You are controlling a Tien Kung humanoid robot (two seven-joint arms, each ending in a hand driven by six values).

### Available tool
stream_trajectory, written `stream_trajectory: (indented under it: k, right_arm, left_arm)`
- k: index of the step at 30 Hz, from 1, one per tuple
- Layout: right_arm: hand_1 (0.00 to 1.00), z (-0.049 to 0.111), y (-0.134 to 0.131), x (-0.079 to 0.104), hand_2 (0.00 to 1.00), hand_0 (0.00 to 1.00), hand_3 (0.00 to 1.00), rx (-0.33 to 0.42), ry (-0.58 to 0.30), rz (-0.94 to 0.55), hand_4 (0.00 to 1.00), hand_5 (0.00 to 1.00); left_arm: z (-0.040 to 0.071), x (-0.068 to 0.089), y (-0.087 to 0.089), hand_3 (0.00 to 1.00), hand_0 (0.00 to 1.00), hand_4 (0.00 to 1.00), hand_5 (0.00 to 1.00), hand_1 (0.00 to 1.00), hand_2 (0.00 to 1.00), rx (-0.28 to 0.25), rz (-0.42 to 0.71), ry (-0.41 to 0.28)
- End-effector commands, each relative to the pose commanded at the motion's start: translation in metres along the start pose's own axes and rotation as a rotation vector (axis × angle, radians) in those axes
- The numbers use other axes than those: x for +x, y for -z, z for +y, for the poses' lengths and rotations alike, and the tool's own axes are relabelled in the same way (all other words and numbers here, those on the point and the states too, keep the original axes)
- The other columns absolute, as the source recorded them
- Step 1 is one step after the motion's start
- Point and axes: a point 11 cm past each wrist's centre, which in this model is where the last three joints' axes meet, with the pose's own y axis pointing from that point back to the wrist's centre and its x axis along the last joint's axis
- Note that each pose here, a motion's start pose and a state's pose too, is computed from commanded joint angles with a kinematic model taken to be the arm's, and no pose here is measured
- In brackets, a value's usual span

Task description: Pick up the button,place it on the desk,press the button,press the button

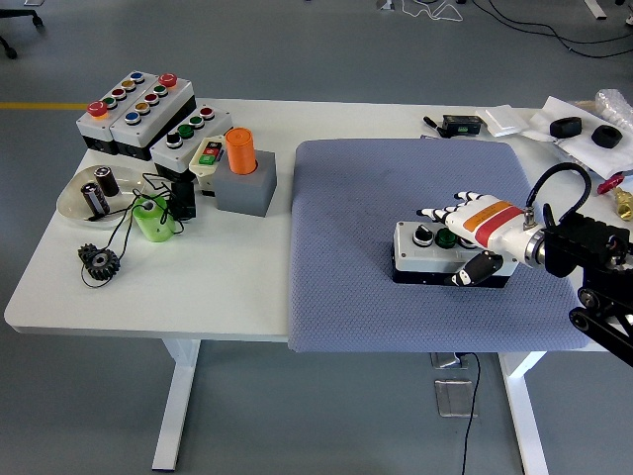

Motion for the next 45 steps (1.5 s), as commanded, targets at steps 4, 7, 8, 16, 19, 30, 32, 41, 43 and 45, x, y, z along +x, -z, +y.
stream_trajectory:
  k: [4, 7, 8, 16, 19, 30, 32, 41, 43, 45]
  right_arm:
    - [0.869, 0.011, 0.002, 0.010, 0.951, 0.978, 0.998, 0.009, -0.020, -0.048, 0.928, 0.255]
    - [0.869, 0.024, 0.002, 0.024, 0.951, 0.978, 0.998, 0.012, -0.061, -0.093, 0.928, 0.255]
    - [0.849, 0.029, 0.002, 0.028, 0.930, 0.970, 0.998, 0.009, -0.076, -0.105, 0.928, 0.263]
    - [0.362, 0.070, -0.018, 0.061, 0.458, 0.571, 0.750, -0.046, -0.313, -0.249, 0.753, 0.313]
    - [0.362, 0.082, -0.029, 0.062, 0.458, 0.571, 0.750, -0.071, -0.400, -0.296, 0.753, 0.313]
    - [0.002, 0.081, -0.046, 0.017, 0.119, 0.193, 0.631, -0.158, -0.242, -0.357, 0.623, 0.370]
    - [0.002, 0.080, -0.047, 0.012, 0.110, 0.179, 0.642, -0.166, -0.223, -0.356, 0.606, 0.413]
    - [0.002, 0.079, -0.049, -0.002, 0.111, 0.184, 0.646, -0.180, -0.184, -0.363, 0.597, 0.432]
    - [0.002, 0.079, -0.047, -0.003, 0.111, 0.184, 0.646, -0.174, -0.180, -0.366, 0.597, 0.432]
    - [0.002, 0.077, -0.044, -0.006, 0.114, 0.188, 0.646, -0.167, -0.171, -0.374, 0.590, 0.448]
  left_arm:
    - [0.000, 0.000, -0.001, 0.498, 0.647, 0.310, 0.998, 0.700, 0.698, -0.003, -0.001, 0.000]
    - [0.000, 0.001, -0.001, 0.498, 0.647, 0.310, 0.998, 0.700, 0.698, -0.004, -0.001, -0.001]
    - [0.000, 0.001, -0.002, 0.498, 0.646, 0.310, 0.998, 0.700, 0.698, -0.005, -0.001, -0.001]
    - [0.000, 0.002, -0.001, 0.498, 0.646, 0.310, 0.998, 0.700, 0.698, -0.004, -0.003, -0.001]
    - [0.000, 0.002, 0.000, 0.498, 0.646, 0.310, 0.998, 0.700, 0.698, -0.003, -0.004, -0.001]
    - [0.000, 0.000, 0.003, 0.498, 0.646, 0.310, 0.998, 0.699, 0.698, 0.005, -0.012, 0.000]
    - [0.000, 0.000, 0.004, 0.498, 0.646, 0.309, 0.998, 0.699, 0.696, 0.006, -0.013, 0.000]
    - [0.000, 0.001, 0.007, 0.498, 0.645, 0.308, 0.998, 0.698, 0.698, 0.010, -0.020, -0.001]
    - [0.000, 0.001, 0.007, 0.498, 0.645, 0.308, 0.998, 0.698, 0.698, 0.011, -0.021, -0.001]
    - [0.000, 0.001, 0.008, 0.498, 0.645, 0.308, 0.998, 0.698, 0.698, 0.012, -0.023, -0.001]
